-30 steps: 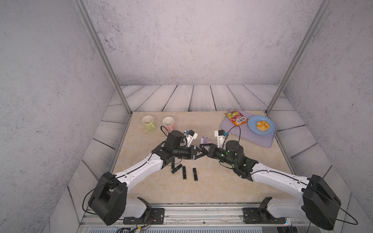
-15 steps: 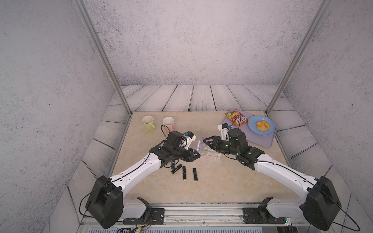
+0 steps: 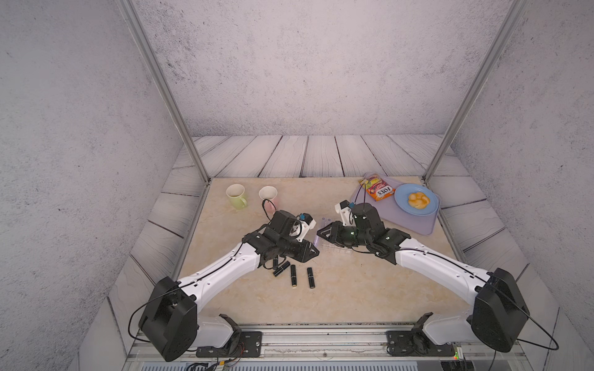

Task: Arrange the lipsticks in the organizer
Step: Pick up the lipstick at the center of the board.

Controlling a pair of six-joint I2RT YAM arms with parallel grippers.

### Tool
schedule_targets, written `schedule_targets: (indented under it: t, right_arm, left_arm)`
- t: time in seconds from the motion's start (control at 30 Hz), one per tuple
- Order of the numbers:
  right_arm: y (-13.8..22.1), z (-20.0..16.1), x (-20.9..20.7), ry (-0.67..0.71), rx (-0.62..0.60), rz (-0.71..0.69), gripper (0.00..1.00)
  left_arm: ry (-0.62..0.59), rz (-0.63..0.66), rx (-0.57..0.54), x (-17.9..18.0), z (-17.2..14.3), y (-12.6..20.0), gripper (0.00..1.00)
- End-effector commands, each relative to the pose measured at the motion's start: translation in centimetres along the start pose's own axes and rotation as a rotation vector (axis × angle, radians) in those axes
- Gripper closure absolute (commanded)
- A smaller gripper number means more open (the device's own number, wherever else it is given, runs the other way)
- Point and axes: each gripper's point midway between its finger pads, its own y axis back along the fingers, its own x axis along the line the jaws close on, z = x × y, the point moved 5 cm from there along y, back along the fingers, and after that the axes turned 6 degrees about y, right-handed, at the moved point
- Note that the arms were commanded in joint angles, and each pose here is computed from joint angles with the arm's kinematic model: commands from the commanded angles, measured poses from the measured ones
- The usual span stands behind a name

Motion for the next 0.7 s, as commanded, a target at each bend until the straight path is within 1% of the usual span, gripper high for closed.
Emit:
schedule_targets:
  t: [0.0, 0.1, 0.23, 0.3, 0.37, 0.43, 0.47, 0.67]
  right_arm:
    - [-0.4, 0.0, 0.2, -0.005, 0.017, 0.004, 0.70]
    - [-0.6, -0.2, 0.1, -0.019, 0.024, 0.007, 0.71]
    - [-0.4, -0.2, -0.2, -0.034, 0.011, -0.011, 0.82]
    - [-0.3, -0.1, -0.1, -0.035, 0.005, -0.008, 0.85]
    - [-0.1, 0.1, 0.2, -0.035, -0.002, -0.002, 0.81]
    - [0.0, 0.2, 0.4, -0.045, -0.001, 0.001, 0.72]
    - [0.0, 0.3, 0.5, -0.053, -0.001, 0.003, 0.70]
    - [0.4, 0.6, -0.1, -0.118, -0.018, -0.022, 0.68]
  left_arm:
    - [-0.064, -0.024, 0.007, -1.2, 0.5, 0.0, 1.00]
    - [-0.069, -0.017, 0.005, -1.3, 0.6, 0.0, 1.00]
    - [-0.070, 0.012, -0.002, -1.1, 0.7, 0.1, 1.00]
    - [-0.069, 0.035, -0.005, -0.8, 0.8, 0.2, 1.00]
    - [-0.068, 0.052, -0.013, -0.6, 0.9, 0.3, 1.00]
    - [-0.069, 0.066, -0.021, -0.5, 1.1, 0.3, 1.00]
    - [-0.069, 0.077, -0.028, -0.4, 1.2, 0.4, 1.00]
    - [-0.067, 0.144, -0.064, 0.2, 1.8, 0.8, 1.00]
